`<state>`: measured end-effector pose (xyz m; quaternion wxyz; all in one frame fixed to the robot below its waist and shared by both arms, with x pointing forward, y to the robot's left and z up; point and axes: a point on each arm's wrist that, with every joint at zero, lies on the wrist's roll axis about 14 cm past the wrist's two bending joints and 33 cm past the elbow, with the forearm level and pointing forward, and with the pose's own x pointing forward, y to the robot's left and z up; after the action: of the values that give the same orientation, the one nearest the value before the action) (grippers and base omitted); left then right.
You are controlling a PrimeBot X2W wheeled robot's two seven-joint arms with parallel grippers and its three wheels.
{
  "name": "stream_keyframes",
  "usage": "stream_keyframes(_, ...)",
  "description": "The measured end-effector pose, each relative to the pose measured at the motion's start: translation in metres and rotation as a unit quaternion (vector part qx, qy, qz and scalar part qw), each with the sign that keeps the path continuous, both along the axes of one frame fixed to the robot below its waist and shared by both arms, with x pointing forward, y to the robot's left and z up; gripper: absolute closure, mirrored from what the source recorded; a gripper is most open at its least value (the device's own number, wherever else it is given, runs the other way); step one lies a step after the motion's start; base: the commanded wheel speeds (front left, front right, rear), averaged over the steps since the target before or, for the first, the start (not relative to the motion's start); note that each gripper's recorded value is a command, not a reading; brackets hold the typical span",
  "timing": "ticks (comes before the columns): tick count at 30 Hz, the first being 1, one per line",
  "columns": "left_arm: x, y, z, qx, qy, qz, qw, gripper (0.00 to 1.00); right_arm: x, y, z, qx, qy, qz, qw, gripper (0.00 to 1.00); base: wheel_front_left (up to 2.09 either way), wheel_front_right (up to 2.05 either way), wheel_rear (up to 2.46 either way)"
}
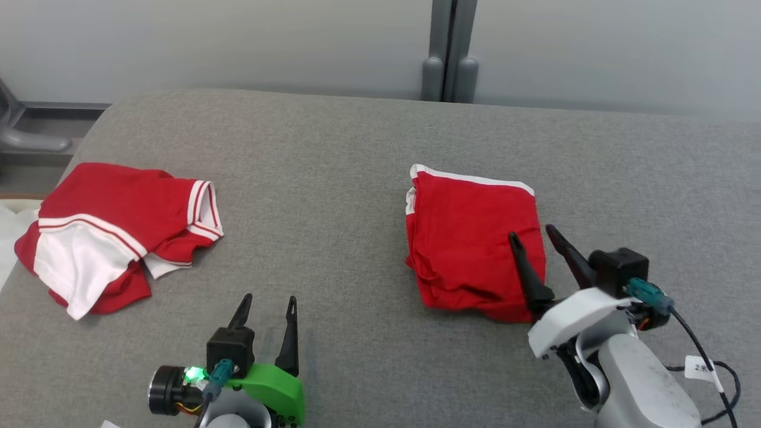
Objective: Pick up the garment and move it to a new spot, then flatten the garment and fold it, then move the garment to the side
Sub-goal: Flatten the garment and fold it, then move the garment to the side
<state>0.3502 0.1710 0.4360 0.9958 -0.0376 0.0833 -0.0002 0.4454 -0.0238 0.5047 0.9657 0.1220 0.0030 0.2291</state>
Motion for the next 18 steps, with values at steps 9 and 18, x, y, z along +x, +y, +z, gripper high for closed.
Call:
stream_keyframes(9, -0.004, -0.023, 0.005, 0.045, -0.018, -0.045, 0.998, 0.00, -0.028, -0.084, -0.036, -0.042, 0.036, -0.109, 0.993, 0.00, 0.00, 0.00, 0.00)
stream_keyframes(18, -0.021, -0.034, 0.001, 0.042, -0.015, -0.055, 0.997, 0.00, -0.061, -0.107, -0.064, -0.049, 0.078, -0.135, 0.987, 0.00, 0.00, 0.00, 0.00)
